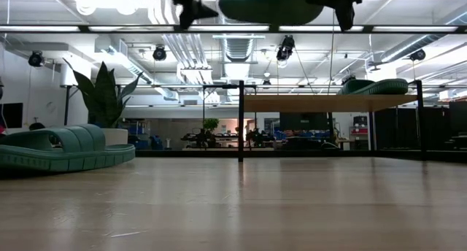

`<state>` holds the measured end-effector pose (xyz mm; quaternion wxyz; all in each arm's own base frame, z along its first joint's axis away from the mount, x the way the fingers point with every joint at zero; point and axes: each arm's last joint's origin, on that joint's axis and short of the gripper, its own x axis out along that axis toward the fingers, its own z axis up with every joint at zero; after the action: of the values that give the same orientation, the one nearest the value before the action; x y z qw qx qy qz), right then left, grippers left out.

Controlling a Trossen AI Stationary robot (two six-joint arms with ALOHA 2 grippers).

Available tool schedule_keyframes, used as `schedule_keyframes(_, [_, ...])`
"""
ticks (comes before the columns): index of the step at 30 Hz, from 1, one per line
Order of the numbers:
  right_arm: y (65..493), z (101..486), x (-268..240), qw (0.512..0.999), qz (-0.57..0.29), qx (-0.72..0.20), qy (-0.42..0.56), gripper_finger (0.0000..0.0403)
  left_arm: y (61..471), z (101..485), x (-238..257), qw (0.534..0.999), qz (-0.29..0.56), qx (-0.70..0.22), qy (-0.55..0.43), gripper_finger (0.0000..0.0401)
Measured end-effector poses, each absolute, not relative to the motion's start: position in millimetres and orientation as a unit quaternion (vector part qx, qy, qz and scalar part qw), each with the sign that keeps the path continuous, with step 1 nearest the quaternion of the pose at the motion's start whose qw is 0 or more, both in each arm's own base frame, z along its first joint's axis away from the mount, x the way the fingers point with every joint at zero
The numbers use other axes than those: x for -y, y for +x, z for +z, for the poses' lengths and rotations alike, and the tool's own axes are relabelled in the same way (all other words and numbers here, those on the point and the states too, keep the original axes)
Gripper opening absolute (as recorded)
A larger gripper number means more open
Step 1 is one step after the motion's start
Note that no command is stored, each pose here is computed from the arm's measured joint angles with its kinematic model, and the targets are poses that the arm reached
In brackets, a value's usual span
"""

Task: Pick and place slides into the shelf
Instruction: Put the top right green slipper on the shelf

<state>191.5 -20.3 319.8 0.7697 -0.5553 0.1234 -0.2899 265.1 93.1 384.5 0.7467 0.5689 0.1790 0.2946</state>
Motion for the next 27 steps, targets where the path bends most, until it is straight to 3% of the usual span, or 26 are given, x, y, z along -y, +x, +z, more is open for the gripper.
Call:
schedule_keyframes(10, [180,307,17,0.825,-0.2,-0.035,-0.527,0.0037,198,408,-76,0.864,0.176,-0.054,0.469,0.0276])
schedule_keyframes(16, [175,297,25,0.856,-0.125,0.03,-0.5,0.0037,178,401,-66,0.876,0.147,-0.027,0.46,0.0276])
schedule_keyframes(27, [169,271,40,0.868,-0.029,0.131,-0.478,0.0037,166,376,-58,0.896,0.1,-0.016,0.433,0.0276])
